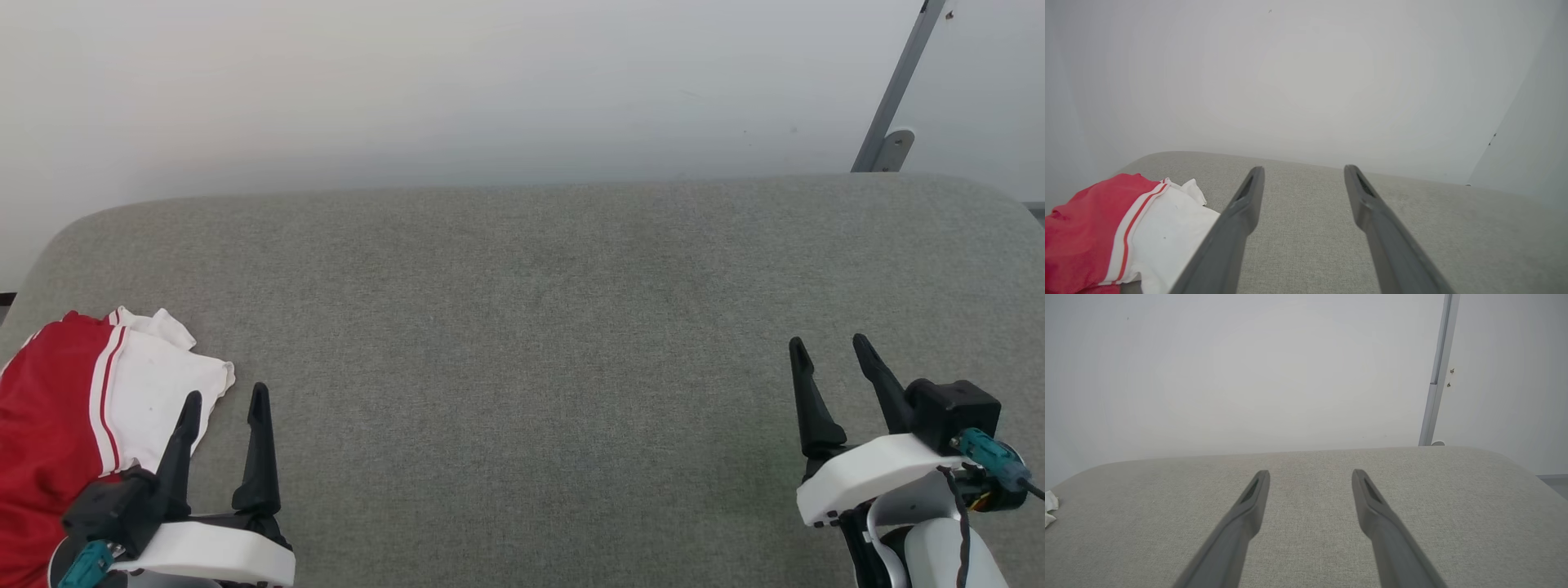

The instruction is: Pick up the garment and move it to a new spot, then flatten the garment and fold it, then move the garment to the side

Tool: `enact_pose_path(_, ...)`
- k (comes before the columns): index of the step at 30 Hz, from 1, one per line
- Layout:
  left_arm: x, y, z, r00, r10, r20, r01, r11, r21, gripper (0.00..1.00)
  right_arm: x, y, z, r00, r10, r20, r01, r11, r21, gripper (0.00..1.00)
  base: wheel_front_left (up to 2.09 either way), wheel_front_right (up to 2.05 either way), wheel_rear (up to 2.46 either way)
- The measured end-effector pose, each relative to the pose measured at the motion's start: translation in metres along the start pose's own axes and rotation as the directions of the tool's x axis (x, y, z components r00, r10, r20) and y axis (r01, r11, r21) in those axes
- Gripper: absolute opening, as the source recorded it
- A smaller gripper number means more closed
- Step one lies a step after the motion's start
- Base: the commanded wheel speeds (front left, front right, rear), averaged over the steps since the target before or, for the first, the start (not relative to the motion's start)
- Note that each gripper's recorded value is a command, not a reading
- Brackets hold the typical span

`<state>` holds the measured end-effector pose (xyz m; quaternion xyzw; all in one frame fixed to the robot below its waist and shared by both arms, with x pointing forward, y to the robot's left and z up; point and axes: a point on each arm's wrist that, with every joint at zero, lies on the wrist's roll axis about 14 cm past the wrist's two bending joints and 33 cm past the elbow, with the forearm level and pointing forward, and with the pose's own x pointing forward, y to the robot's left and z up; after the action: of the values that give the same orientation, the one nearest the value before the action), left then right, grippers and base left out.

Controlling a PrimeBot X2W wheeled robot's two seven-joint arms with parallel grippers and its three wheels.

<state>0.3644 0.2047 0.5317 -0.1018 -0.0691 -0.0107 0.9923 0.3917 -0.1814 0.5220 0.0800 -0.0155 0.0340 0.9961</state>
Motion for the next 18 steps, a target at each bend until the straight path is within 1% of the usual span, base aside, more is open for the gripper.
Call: enact_pose_path(18,-0.0007,-0.0061,0.0035,0.999,-0.046,0.020,0.044,0.992,0.122,1.00,0.0003,0.0011,0.0045,1.000,0.011,0.020,-0.008,0.990,-0.138,1.00,0.00,0.00,0.00)
